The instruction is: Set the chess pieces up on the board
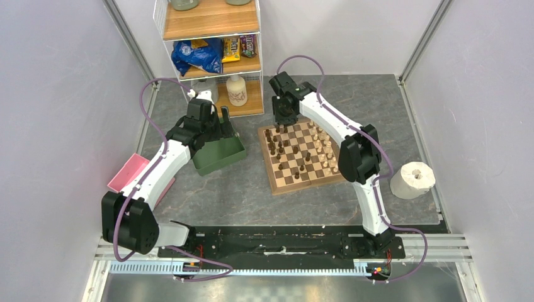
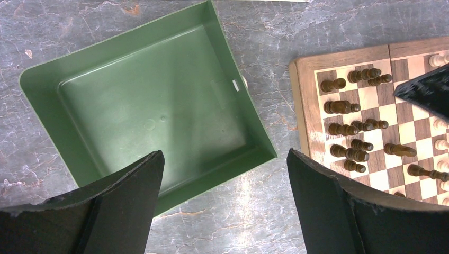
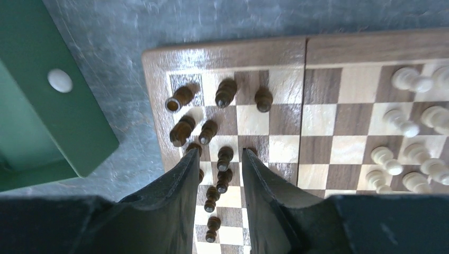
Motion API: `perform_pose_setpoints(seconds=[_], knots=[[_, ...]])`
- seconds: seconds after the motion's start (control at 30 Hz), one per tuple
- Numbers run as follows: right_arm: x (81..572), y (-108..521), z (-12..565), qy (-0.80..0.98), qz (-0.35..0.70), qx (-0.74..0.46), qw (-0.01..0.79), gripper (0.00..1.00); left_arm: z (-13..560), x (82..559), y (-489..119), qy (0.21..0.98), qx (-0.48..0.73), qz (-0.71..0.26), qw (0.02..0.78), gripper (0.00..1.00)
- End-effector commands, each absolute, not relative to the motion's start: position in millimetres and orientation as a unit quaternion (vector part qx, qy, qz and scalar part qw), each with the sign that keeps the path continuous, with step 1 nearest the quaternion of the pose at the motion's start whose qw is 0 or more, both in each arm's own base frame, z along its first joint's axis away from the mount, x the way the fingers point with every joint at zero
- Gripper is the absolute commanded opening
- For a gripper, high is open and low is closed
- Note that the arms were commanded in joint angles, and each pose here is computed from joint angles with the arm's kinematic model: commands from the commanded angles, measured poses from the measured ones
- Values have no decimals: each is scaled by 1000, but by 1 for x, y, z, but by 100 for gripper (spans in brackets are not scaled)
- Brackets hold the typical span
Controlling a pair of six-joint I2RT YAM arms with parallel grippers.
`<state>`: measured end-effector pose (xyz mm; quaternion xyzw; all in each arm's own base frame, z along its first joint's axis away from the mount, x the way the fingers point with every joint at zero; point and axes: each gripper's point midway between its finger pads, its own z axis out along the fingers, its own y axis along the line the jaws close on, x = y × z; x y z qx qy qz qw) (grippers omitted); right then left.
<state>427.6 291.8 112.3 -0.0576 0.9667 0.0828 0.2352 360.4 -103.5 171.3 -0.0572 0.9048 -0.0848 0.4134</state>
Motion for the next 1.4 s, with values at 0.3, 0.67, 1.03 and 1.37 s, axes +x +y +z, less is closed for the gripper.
perform_pose_setpoints(seconds=[0.3,0.67,1.03,1.37], knots=[[471,305,123,955,107,-48,274,44,188,367,-107,890,-69,-105,439,93],[480,304,97,958,81,-74,266,45,189,367,-107,889,-70,-106,440,93],[473,306,88,962,88,-82,244,40,188,368,-108,890,-70,-107,439,93],[470,304,82,965,82,-85,234,34,188,368,-109,889,-69,-109,438,93]])
